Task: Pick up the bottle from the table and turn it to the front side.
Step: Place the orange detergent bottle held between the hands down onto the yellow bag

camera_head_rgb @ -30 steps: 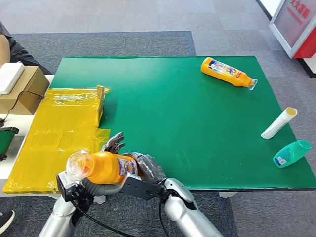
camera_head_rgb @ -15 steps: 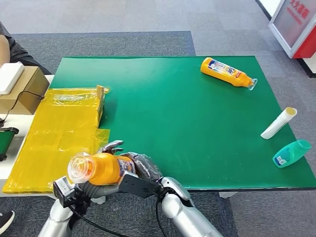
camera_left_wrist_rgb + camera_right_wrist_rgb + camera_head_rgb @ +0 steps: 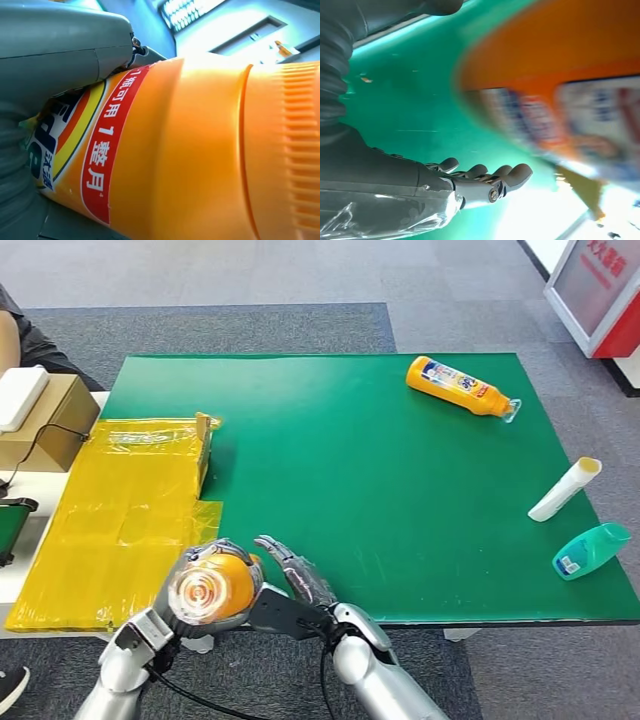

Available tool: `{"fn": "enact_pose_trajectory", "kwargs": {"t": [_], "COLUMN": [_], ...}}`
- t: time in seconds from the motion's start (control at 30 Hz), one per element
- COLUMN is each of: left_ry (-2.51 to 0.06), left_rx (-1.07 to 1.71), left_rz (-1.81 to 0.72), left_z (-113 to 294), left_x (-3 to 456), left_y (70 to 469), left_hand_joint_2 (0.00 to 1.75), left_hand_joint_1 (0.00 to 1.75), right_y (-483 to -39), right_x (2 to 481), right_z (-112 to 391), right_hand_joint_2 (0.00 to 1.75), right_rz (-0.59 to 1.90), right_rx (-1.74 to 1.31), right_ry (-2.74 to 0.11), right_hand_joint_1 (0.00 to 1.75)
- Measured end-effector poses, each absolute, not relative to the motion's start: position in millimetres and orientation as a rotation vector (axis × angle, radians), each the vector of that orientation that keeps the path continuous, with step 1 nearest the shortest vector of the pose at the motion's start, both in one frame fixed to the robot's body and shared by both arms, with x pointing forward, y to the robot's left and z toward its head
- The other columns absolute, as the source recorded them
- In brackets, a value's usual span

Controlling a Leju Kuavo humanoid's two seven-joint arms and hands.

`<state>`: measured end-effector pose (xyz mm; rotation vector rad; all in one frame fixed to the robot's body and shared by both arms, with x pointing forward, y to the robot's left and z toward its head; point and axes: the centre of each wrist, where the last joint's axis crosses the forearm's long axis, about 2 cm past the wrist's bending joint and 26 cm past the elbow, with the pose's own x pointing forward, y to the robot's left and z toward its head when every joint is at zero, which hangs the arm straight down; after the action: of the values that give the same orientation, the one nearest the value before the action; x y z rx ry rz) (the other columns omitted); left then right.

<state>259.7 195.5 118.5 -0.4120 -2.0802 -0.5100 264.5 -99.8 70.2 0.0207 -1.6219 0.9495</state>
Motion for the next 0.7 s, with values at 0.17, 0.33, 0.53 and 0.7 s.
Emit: {"fn": "enact_pose_trajectory", "kwargs": {"t": [0.17, 0.33, 0.53, 0.7], "left_ry": [-1.924, -1.555, -1.334, -1.224], "left_rx": [0.209, 0.693, 0.994, 1.118], "left_rz": [-0.814, -1.056, -1.196, -1.277], "left_z": [143.0, 157.6, 153.8, 140.6], "left_x": [262.4, 275.4, 288.4, 299.8], "left_y": [210.7, 248.7, 288.9, 304.9], "left_hand_joint_2": [1.75, 1.75, 1.75, 1.75], "left_hand_joint_1": [1.75, 1.75, 1.75, 1.75], "right_y": [-122.2, -152.4, -170.6, -172.7], "right_x": [254.2, 247.3, 246.5, 246.7], "right_z": [63.0, 64.3, 68.0, 66.8], "right_hand_joint_2": [1.75, 1.75, 1.75, 1.75], "right_rz": [0.847, 0.763, 0.718, 0.718], "right_rx": [-0.046, -0.11, -0.15, -0.141], "right_ry": [-1.552, -1.52, -1.518, -1.525], "right_hand_joint_1": [0.0, 0.0, 0.0, 0.0]}}
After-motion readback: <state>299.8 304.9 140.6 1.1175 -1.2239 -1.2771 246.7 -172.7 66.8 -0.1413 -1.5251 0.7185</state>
